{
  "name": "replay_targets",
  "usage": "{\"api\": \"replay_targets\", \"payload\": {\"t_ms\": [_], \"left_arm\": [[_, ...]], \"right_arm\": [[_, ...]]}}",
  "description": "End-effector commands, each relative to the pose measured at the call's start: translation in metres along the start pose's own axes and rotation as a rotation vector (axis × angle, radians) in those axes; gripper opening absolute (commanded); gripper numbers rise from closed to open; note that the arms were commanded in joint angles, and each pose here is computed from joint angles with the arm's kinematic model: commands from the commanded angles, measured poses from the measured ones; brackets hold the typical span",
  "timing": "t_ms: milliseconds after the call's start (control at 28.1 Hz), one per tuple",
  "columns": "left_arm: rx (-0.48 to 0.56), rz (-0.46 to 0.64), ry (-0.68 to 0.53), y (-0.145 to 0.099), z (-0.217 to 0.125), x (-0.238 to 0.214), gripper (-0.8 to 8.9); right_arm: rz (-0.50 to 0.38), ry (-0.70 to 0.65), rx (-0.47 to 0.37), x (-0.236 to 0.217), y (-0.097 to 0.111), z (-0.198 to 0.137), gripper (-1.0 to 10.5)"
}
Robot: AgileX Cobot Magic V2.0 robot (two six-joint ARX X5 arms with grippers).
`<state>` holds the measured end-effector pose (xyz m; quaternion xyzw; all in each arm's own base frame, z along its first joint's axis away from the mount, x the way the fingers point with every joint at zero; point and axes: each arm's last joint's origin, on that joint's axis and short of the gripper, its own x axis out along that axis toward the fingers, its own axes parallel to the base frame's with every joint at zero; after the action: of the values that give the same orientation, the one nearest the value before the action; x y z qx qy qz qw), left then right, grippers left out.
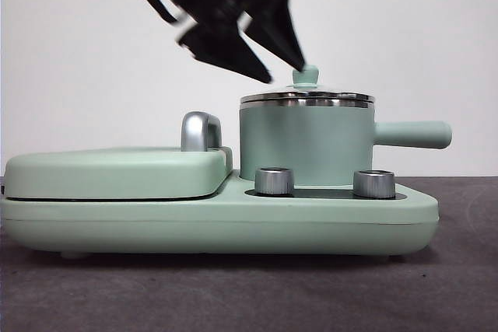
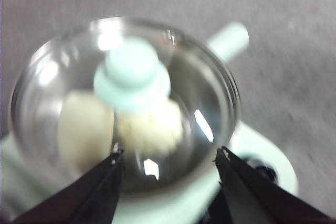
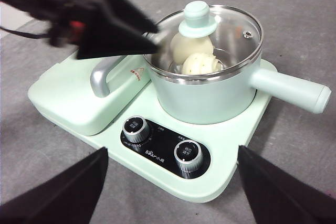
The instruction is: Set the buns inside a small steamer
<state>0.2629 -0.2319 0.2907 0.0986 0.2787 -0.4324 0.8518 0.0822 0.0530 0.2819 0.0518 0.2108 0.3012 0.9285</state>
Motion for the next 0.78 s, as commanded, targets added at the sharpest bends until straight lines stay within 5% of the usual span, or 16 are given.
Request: {"api": "replay_targets", "payload": {"t_ms": [36,178,427,783], "left_arm": [[-0.078,-0.004,0.054,-0.003,0.0,-0.02,2.85],[-0.187,0.011,0.181,-0.006,-0.01,-0.053,2.85],[-0.229,0.018,0.327,-0.014,-0.026,-0.092,2.8],[-0.318,0.09,0.308,-0.025,-0.078,-0.128,2.8]], "right_arm": [[0.01,-0.005,0.011,0.0,0.001,0.002,3.9],[0.018,0.012,0.013,0.0,0.001,0.0,3.9],[0.093,0.115,0.045,0.011,0.002,-0.003,3.9],[0.19,0.329,0.099,0.055,0.0,-0.006,3.9]]}}
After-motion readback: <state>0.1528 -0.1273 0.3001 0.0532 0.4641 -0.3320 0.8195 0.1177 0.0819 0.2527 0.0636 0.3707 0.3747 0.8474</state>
